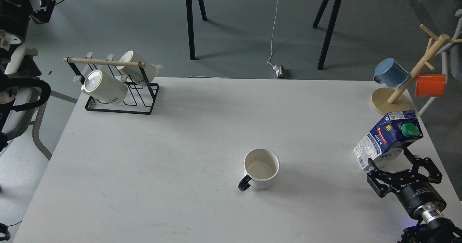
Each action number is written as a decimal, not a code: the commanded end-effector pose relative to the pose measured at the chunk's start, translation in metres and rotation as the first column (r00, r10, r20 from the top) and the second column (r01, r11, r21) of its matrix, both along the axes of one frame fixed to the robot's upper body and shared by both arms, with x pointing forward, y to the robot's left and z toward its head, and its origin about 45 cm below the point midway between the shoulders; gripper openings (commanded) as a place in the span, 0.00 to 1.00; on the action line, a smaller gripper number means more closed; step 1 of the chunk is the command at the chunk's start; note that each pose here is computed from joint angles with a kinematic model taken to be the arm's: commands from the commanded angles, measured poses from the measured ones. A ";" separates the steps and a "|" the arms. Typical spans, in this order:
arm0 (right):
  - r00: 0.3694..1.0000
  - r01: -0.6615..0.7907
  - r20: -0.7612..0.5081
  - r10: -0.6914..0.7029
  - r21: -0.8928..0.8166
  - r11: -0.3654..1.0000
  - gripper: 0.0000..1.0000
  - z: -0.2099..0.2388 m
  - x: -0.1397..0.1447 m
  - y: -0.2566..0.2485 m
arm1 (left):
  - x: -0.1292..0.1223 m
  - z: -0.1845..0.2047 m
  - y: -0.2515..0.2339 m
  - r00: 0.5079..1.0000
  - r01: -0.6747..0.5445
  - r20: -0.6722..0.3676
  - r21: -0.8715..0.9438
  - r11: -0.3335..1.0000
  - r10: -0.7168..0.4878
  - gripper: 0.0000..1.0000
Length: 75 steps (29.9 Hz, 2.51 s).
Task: Place cup and milk with both arms
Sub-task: 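Move the right gripper to the base of the milk carton, then close the right gripper around the milk carton, then carry the milk carton with the right gripper beside the white mug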
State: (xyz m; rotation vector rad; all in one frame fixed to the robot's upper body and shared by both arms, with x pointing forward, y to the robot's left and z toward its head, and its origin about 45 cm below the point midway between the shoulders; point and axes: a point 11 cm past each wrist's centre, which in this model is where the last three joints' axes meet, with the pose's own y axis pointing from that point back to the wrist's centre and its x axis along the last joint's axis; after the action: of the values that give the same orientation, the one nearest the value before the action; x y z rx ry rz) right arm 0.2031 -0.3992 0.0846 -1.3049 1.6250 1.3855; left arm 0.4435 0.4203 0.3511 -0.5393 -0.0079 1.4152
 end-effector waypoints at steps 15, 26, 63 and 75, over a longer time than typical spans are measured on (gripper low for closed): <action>0.999 0.031 0.022 -0.031 -0.008 0.999 0.99 0.007 0.005 -0.009 | 0.000 0.001 0.000 1.000 -0.006 0.002 0.002 1.000 0.005 1.00; 0.998 0.048 0.046 -0.048 -0.005 0.999 0.99 0.012 0.012 -0.011 | 0.000 0.001 0.001 1.000 -0.006 0.001 0.004 1.000 0.006 1.00; 0.997 0.039 0.068 -0.038 -0.017 0.999 0.48 -0.007 0.035 0.007 | -0.002 0.003 0.007 1.000 -0.019 -0.004 0.025 1.000 0.019 1.00; 0.995 -0.008 0.096 0.005 0.029 1.000 0.46 0.001 0.036 0.030 | -0.004 0.008 0.015 0.999 -0.035 -0.002 0.044 0.998 0.035 1.00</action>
State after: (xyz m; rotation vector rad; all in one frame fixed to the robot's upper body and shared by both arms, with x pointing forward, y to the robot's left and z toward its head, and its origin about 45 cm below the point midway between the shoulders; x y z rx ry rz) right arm 0.2371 -0.3774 0.0809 -1.3314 1.5666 1.3164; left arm 0.4411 0.4305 0.3560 -0.5124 -0.0346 1.4389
